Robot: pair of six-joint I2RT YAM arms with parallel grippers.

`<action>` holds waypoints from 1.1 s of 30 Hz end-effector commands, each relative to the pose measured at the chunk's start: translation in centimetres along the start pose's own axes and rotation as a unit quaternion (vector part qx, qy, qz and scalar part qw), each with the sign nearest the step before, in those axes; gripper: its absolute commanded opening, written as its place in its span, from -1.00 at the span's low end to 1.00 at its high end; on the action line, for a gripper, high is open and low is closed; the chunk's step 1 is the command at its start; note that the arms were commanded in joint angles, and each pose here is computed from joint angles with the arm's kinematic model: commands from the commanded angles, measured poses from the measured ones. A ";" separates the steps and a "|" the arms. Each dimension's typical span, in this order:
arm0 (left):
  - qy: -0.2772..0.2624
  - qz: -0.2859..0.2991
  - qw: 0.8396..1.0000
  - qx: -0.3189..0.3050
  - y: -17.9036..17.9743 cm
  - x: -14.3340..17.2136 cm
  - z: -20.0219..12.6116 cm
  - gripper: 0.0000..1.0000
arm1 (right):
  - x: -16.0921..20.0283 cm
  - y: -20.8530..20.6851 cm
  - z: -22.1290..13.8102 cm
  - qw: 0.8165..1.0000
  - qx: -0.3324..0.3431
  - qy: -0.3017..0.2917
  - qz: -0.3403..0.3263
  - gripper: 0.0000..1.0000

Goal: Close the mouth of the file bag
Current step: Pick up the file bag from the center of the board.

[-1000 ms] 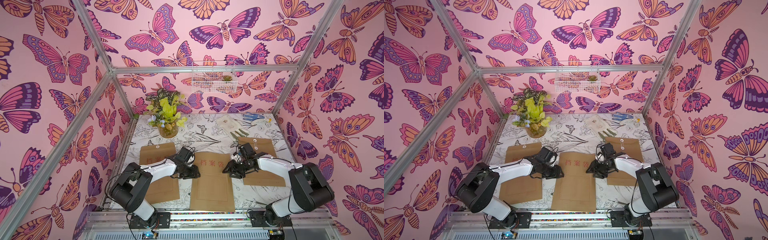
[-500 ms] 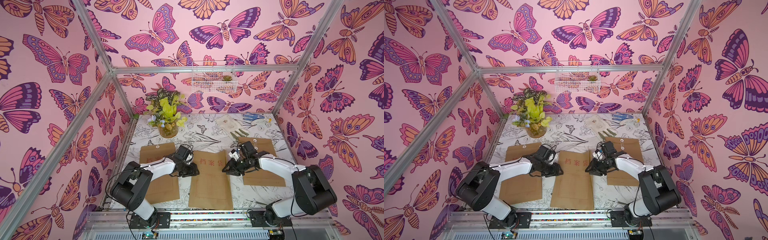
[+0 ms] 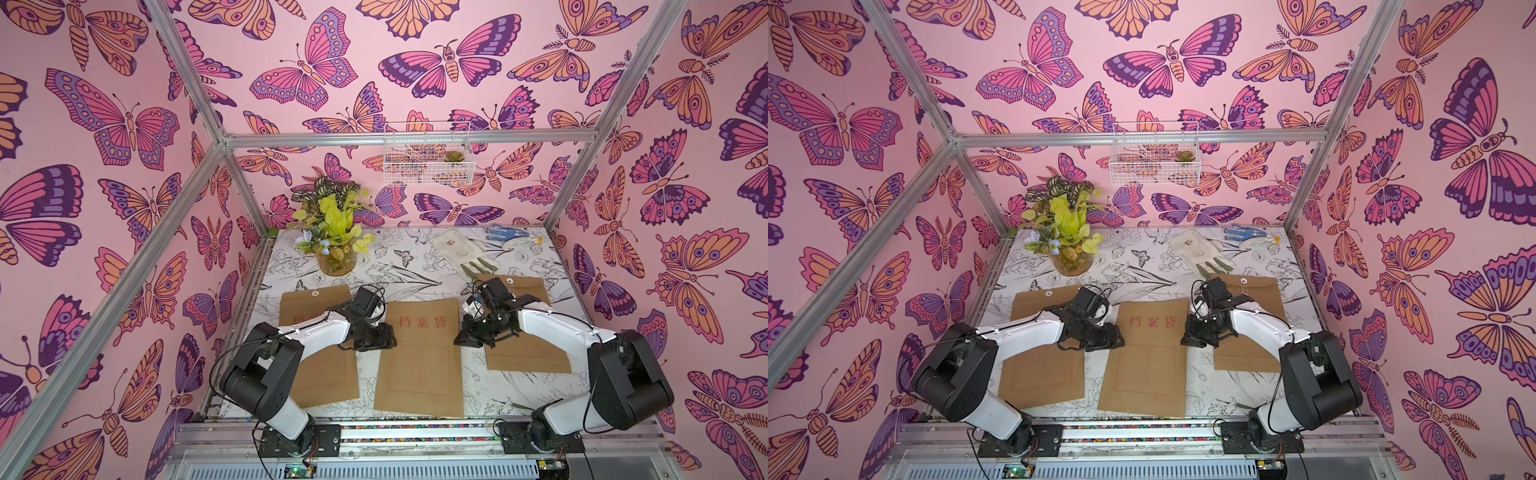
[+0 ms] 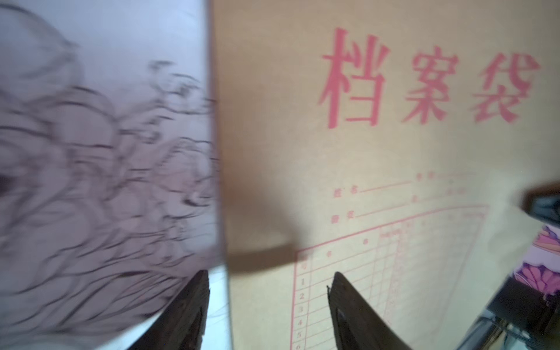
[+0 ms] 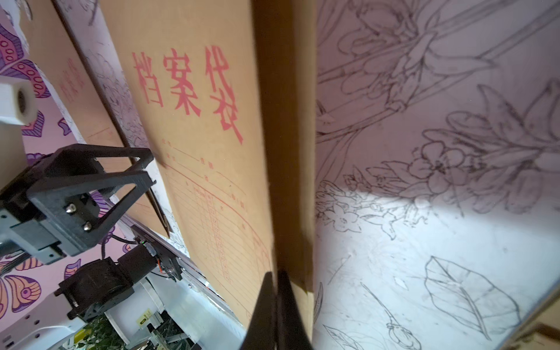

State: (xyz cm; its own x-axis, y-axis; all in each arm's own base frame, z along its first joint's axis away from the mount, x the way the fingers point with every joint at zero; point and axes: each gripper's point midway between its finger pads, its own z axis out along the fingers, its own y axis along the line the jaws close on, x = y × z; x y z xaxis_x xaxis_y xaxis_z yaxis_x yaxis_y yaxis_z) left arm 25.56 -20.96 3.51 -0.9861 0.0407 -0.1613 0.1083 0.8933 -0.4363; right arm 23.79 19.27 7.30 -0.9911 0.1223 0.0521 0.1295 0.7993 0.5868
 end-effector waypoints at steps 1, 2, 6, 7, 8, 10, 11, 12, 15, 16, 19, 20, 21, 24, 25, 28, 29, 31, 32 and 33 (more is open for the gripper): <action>-0.012 0.012 0.997 -0.080 2.3 -0.8 -3.7 0.40 | -0.3 2.7 -2.5 0.999 -0.042 -0.012 0.020 -1.00; -0.020 0.018 0.995 -0.095 2.5 -1.3 -4.9 0.42 | -0.4 3.2 -3.1 0.998 -0.052 -0.017 0.031 -1.00; -0.066 0.075 0.986 -0.137 0.6 -3.1 -9.3 0.39 | -1.4 5.3 -5.1 0.993 -0.080 -0.043 0.077 -1.00; -0.072 0.118 0.981 -0.137 -1.3 -3.1 -9.7 0.39 | -1.7 5.7 -5.4 0.990 -0.089 -0.050 0.094 -1.00; -0.073 0.161 0.974 -0.144 -3.4 -2.8 -10.1 0.40 | -2.1 6.2 -5.8 0.987 -0.102 -0.059 0.112 -1.00; -0.063 0.213 0.965 -0.136 -6.9 -2.1 -10.6 0.42 | -3.0 7.4 -6.5 0.978 -0.128 -0.078 0.145 -1.00; -0.055 0.230 0.963 -0.126 -8.6 -1.7 -10.7 0.43 | -3.5 8.0 -6.9 0.973 -0.142 -0.085 0.158 -1.00; -0.052 0.247 0.960 -0.123 -9.9 -1.4 -10.9 0.45 | -3.9 8.6 -7.3 0.970 -0.151 -0.092 0.167 -1.00; -0.050 0.310 0.942 -0.121 -13.8 -0.5 -11.4 0.54 | -4.8 10.1 -8.6 0.965 -0.161 -0.114 0.175 -1.00; -0.045 0.325 0.936 -0.125 -14.6 -0.2 -11.4 0.56 | -5.0 10.4 -8.8 0.963 -0.163 -0.118 0.177 -1.00; -0.030 0.354 0.924 -0.143 -15.5 0.5 -11.1 0.57 | -5.5 11.3 -9.3 0.958 -0.177 -0.125 0.188 -1.00; -0.027 0.359 0.921 -0.146 -15.5 0.6 -11.0 0.56 | -5.6 11.6 -9.4 0.957 -0.182 -0.126 0.190 -1.00; -0.026 0.365 0.919 -0.149 -15.6 0.7 -10.9 0.56 | -5.7 11.9 -9.5 0.956 -0.186 -0.126 0.190 -1.00; -0.020 0.384 0.910 -0.156 -16.0 0.9 -10.3 0.54 | -5.8 12.9 -9.9 0.955 -0.195 -0.128 0.183 -1.00; -0.021 0.388 0.908 -0.159 -16.2 0.8 -10.2 0.53 | -5.8 13.1 -10.0 0.955 -0.195 -0.130 0.183 -1.00; -0.025 0.396 0.901 -0.174 -16.3 0.1 -9.9 0.50 | -6.0 13.5 -10.3 0.954 -0.199 -0.133 0.180 -1.00; -0.030 0.397 0.900 -0.176 -16.4 -0.2 -10.1 0.48 | -6.0 13.6 -10.2 0.954 -0.200 -0.133 0.180 -1.00; -0.042 0.404 0.894 -0.192 -16.2 -0.9 -10.2 0.40 | -6.1 14.2 -10.4 0.951 -0.215 -0.128 0.179 -1.00; -0.046 0.408 0.888 -0.207 -15.9 -1.3 -10.2 0.34 | -6.1 14.7 -10.6 0.950 -0.224 -0.125 0.176 -1.00; -0.047 0.413 0.883 -0.218 -15.5 -1.5 -10.1 0.28 | -6.2 15.2 -10.8 0.950 -0.230 -0.124 0.172 -1.00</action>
State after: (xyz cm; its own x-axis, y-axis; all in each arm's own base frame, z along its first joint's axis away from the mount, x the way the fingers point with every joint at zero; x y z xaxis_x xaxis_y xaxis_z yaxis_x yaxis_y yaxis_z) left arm 23.12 -31.57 19.27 -0.6090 0.7011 -0.3709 0.7105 0.6901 0.1377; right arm 30.61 23.22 21.87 -0.8348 0.5263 0.1617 0.4122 0.4026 0.8173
